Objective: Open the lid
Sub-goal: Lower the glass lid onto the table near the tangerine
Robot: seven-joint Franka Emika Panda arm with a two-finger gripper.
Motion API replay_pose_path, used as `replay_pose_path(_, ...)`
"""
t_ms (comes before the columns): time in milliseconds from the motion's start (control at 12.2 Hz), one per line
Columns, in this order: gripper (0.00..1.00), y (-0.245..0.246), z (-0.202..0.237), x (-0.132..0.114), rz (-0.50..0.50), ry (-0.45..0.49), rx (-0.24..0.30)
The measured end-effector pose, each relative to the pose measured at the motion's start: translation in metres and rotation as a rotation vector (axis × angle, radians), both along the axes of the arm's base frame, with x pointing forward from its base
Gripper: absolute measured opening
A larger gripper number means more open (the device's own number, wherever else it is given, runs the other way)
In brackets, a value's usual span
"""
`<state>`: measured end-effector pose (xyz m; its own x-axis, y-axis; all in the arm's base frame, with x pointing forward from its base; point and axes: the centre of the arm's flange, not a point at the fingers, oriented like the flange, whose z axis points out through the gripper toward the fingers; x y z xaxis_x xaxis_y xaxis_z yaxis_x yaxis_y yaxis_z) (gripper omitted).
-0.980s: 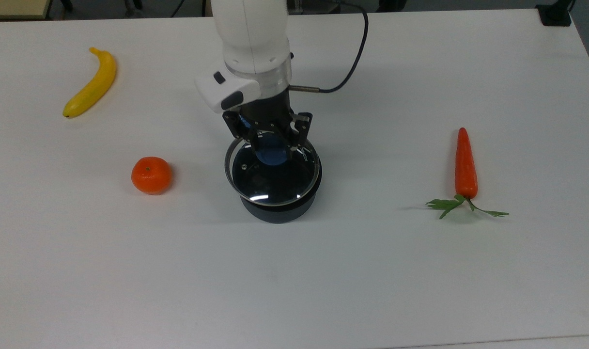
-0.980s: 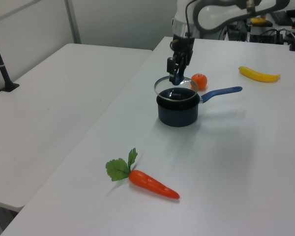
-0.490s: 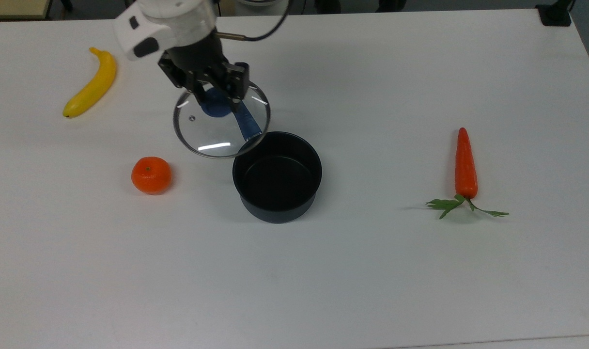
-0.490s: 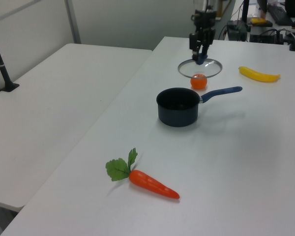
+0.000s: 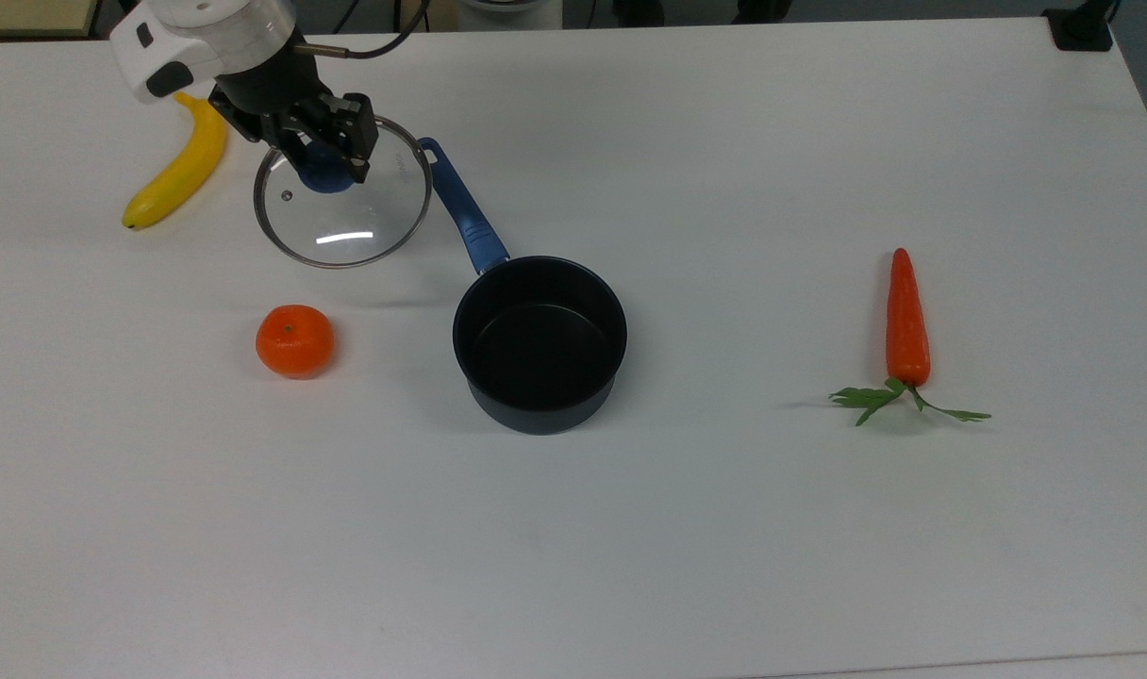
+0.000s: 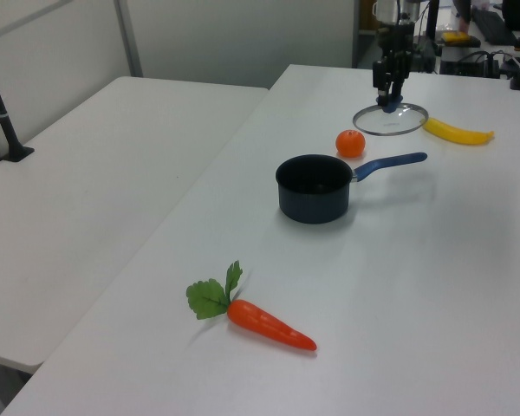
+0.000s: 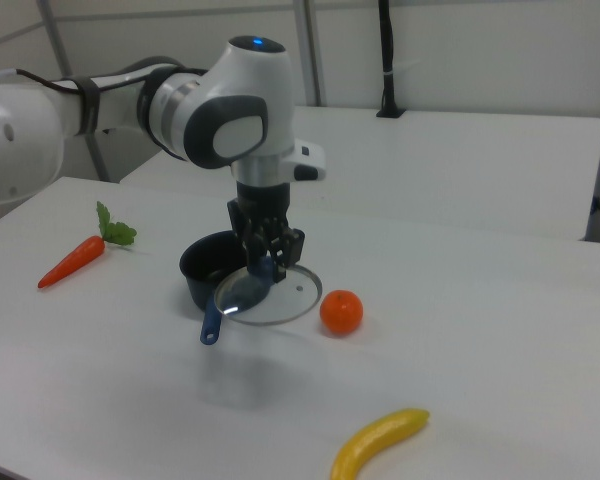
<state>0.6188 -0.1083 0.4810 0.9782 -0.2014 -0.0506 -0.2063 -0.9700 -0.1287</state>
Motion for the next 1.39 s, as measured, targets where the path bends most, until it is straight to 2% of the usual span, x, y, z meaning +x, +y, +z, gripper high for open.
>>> replay_pose_path(163, 0.6, -0.014, -0.016, -0.006, 0.016, 0.005, 0.0)
replay_pose_path(572, 0.6, -0.028, -0.086, -0.021, 0.028, -0.022, -0.023)
replay_pose_path(898, 0.6, -0.029, -0.104, -0.025, 0.027, -0.033, -0.032)
replay_pose_path(1143, 0.6, -0.026, -0.129, -0.03, 0.033, 0.001, -0.028)
replay_pose_path(1388, 0.6, -0.025, -0.129, -0.029, 0.037, -0.001, -0.029)
